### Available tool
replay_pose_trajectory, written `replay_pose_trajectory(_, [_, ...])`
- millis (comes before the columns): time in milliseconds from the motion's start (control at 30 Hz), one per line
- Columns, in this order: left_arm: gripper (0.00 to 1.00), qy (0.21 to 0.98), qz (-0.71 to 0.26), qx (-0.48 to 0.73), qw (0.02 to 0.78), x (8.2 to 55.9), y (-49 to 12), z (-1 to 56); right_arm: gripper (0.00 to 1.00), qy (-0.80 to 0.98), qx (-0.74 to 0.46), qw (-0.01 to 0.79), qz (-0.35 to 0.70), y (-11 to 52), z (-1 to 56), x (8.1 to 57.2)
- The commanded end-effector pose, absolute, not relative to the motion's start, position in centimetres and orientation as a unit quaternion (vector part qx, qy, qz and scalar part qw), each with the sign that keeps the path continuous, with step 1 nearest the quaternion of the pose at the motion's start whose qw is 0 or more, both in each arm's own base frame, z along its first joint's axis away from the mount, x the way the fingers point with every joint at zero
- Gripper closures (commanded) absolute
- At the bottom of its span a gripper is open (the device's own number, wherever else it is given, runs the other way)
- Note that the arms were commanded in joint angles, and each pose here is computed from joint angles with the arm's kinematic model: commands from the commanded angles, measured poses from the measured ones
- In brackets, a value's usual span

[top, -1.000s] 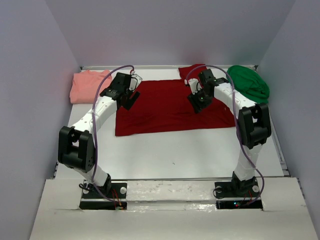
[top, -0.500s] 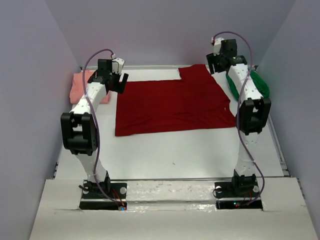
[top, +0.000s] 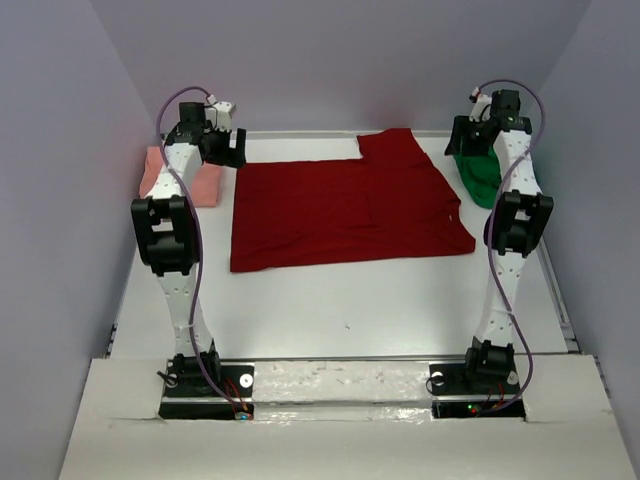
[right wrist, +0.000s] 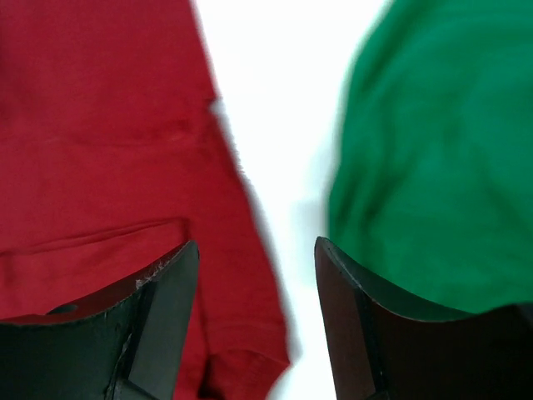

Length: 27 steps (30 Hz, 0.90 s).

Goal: Fold and stack the t-shirts
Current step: Grap the side of the flattened tshirt furthest away from the robot with both arms

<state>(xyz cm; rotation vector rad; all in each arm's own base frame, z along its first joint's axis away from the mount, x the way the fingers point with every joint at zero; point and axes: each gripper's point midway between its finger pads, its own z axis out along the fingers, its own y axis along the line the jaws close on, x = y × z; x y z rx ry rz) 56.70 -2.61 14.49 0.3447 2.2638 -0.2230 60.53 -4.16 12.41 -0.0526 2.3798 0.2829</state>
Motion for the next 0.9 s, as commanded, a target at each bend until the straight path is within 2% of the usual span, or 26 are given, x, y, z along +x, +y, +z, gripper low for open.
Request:
replay_pose_trajectory(0, [0.03, 0.896, -0.134, 0.136, 0.401, 56.9, -3.2, 14.4, 0.37, 0.899, -0.077, 0.362, 0.234, 0.6, 14.0, 60.0])
replay_pose_trajectory(67, [0.03, 0.896, -0.15, 0.136, 0.396, 57.1, -3.3, 13.8, 0.36, 0.886, -0.098, 0.354, 0.282, 2.2, 14.1, 59.4])
replay_pose_trajectory(200, [0.11, 0.892, -0.205, 0.138, 0.379, 58.0, -3.7, 11.9, 0.36, 0.867, -0.118, 0.341, 0.343, 4.0, 14.3, 58.2])
replay_pose_trajectory(333, [0.16, 0.894, -0.205, 0.134, 0.375, 59.3, -3.5, 10.4, 0.34, 0.851, -0.123, 0.334, 0.386, 5.2, 15.0, 57.6])
replay_pose_trajectory(567, [0.26, 0.893, -0.207, 0.121, 0.38, 61.0, -3.4, 8.9, 0.32, 0.846, -0.137, 0.328, 0.398, 5.6, 14.9, 56.7])
replay_pose_trajectory(867, [0.28, 0.888, -0.176, 0.099, 0.413, 63.0, -2.3, 8.6, 0.32, 0.831, -0.159, 0.316, 0.429, 6.5, 15.7, 54.9])
